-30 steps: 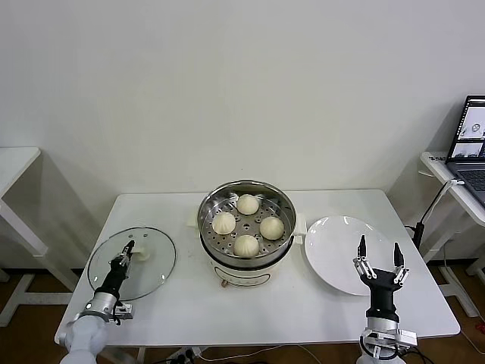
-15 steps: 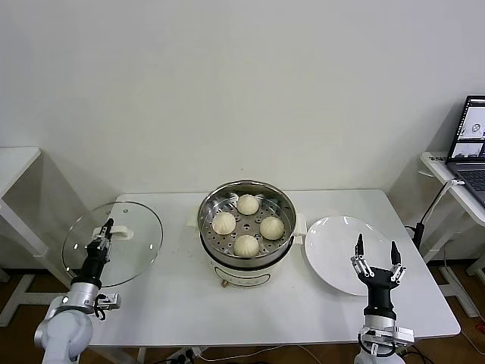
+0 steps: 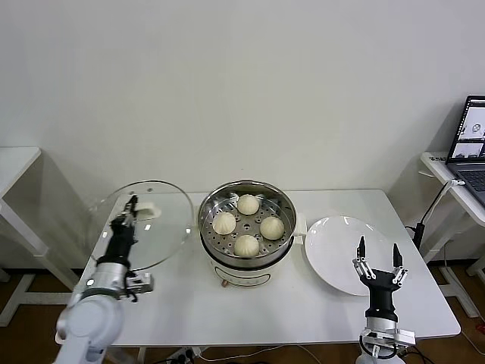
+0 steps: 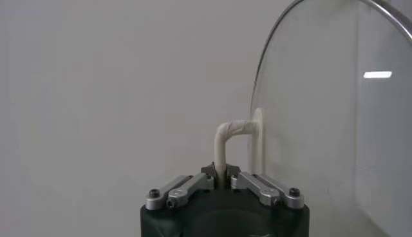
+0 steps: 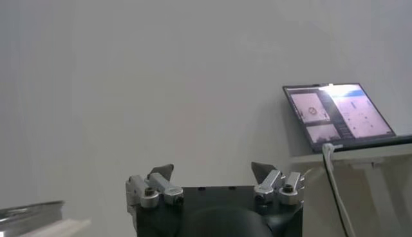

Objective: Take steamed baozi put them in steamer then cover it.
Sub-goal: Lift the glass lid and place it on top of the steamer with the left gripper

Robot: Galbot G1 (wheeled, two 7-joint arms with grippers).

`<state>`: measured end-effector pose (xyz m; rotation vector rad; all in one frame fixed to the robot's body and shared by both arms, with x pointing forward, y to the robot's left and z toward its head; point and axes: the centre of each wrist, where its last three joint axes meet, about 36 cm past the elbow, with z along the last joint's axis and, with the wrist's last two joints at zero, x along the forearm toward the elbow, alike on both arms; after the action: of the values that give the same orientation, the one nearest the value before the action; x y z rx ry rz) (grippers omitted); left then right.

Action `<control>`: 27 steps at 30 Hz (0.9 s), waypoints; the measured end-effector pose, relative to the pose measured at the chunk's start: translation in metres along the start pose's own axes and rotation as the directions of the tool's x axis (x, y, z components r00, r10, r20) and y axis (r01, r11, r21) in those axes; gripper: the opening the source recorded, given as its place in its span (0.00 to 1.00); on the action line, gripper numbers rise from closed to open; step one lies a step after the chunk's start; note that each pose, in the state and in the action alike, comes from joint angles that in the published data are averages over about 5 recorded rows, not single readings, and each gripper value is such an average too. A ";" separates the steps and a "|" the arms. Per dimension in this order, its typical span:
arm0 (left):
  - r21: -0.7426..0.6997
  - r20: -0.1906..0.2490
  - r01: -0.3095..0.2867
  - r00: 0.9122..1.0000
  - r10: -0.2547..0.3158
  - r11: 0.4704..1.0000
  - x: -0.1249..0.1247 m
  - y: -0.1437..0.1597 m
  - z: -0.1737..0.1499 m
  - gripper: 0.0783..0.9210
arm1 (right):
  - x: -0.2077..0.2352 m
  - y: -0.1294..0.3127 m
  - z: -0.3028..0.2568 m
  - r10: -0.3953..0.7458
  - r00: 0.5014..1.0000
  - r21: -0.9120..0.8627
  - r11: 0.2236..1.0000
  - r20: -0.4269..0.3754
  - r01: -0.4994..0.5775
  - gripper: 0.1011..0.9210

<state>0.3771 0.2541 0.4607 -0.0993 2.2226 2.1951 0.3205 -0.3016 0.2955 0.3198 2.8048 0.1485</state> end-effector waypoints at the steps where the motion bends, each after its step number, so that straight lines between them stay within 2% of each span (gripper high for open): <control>1: 0.006 0.005 -0.007 1.000 0.007 1.000 -0.001 0.002 -0.009 0.13 | 0.000 0.000 0.000 0.001 1.000 0.001 1.000 -0.001 -0.001 0.88; 6: 0.033 0.031 -0.030 0.999 0.029 0.999 -0.005 0.010 -0.051 0.13 | 0.003 -0.001 0.003 0.006 1.000 0.007 1.000 -0.004 -0.006 0.88; 15: 0.071 0.068 -0.024 0.998 0.019 0.997 -0.017 0.020 -0.117 0.13 | 0.005 0.000 0.008 0.009 1.000 0.018 1.000 -0.011 -0.009 0.88; 27: 0.044 0.101 -0.018 0.995 0.013 0.999 -0.037 0.009 -0.179 0.13 | 0.011 0.006 0.019 0.006 1.000 0.037 0.999 -0.030 -0.005 0.88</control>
<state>0.4198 0.0766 0.4742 0.0287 2.2241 2.1064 0.3176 -0.2923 0.2750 0.3371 2.8393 0.1037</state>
